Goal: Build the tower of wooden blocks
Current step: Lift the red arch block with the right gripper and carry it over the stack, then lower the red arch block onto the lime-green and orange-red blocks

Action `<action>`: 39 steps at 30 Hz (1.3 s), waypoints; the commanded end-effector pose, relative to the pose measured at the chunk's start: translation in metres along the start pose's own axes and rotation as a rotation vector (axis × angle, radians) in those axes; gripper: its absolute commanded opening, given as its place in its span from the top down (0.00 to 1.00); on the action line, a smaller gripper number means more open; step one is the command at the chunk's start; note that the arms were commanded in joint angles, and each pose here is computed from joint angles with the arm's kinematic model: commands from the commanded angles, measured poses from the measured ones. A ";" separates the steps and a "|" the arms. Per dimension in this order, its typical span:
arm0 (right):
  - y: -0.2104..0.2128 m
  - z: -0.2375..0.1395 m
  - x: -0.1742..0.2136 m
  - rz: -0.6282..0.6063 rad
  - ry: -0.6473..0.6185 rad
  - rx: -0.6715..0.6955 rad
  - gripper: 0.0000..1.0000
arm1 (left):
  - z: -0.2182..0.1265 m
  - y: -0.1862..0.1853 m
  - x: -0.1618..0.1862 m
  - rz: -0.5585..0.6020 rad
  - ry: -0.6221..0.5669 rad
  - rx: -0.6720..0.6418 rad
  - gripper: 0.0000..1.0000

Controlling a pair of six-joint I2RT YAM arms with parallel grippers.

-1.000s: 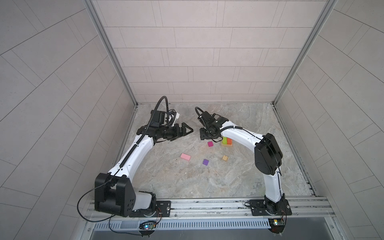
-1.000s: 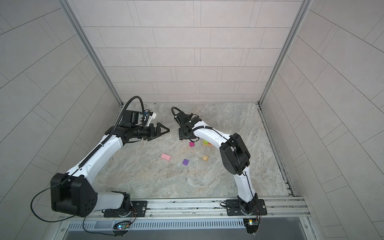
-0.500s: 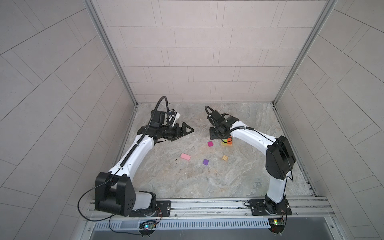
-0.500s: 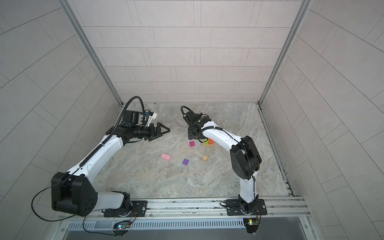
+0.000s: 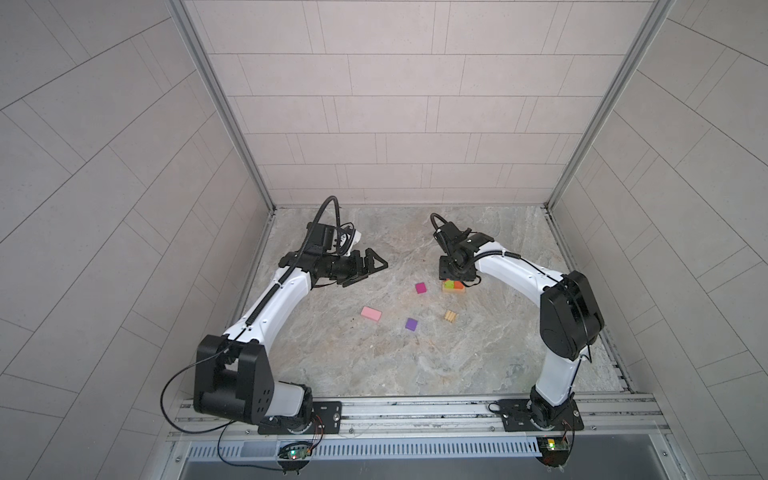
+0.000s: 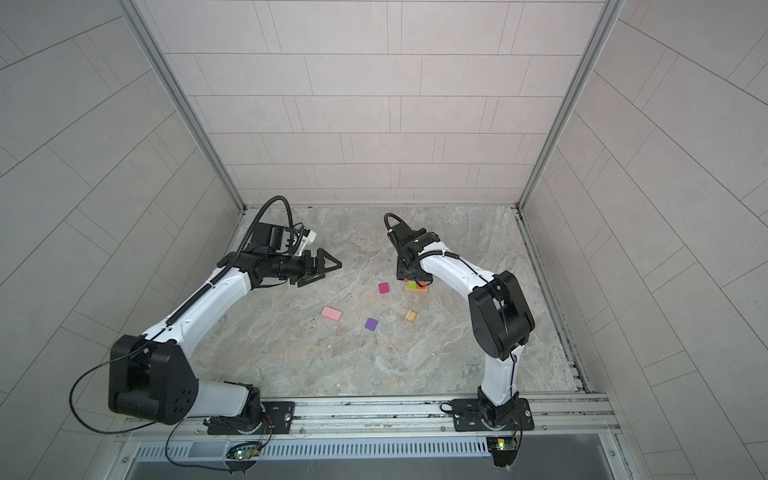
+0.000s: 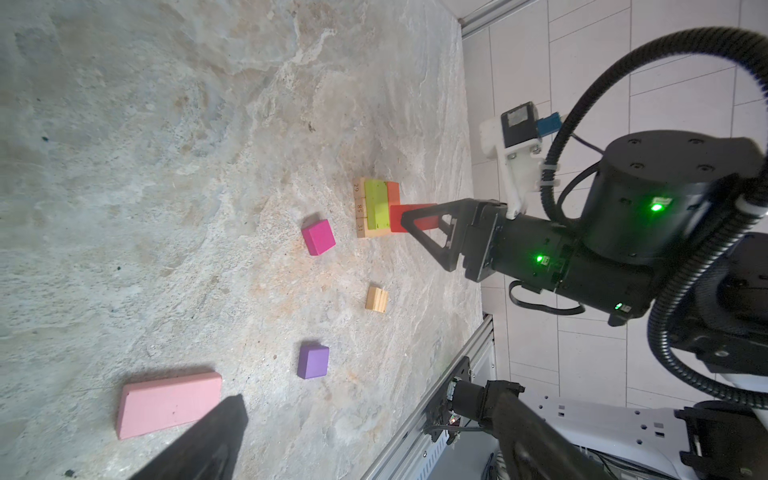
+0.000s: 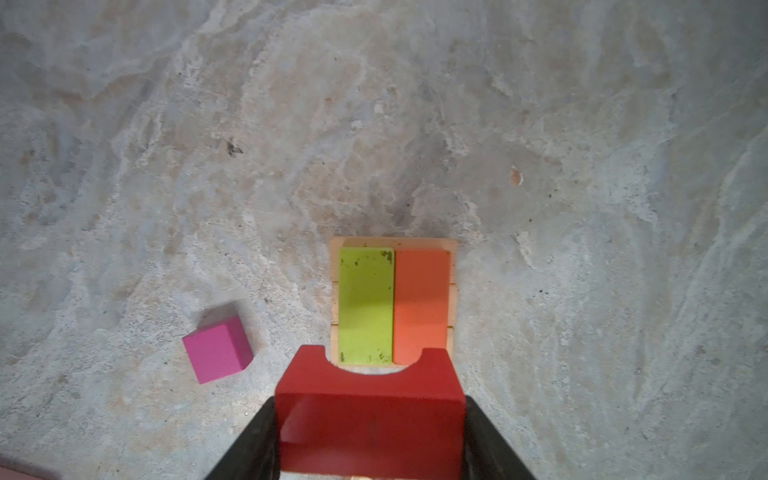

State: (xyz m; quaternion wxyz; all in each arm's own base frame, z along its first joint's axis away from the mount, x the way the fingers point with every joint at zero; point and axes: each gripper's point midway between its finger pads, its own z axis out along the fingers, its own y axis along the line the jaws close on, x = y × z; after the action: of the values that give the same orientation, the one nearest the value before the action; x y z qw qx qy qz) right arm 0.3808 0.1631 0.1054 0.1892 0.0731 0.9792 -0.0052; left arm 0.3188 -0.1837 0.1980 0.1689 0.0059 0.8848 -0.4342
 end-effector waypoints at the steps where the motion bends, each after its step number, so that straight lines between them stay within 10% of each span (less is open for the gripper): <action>1: -0.011 -0.012 -0.005 0.016 -0.021 0.009 0.50 | 0.002 0.004 0.002 0.006 0.021 -0.028 0.00; 39: -0.009 0.027 -0.012 0.055 0.005 -0.012 0.51 | 0.007 0.001 0.008 0.007 0.051 -0.014 0.00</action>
State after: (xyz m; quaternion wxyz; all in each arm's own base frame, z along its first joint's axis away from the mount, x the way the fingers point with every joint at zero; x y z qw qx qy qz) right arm 0.4033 0.1560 0.0939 0.1978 0.0970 0.9753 0.0158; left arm 0.3137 -0.1869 0.1852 0.1448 0.0039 0.8936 -0.4249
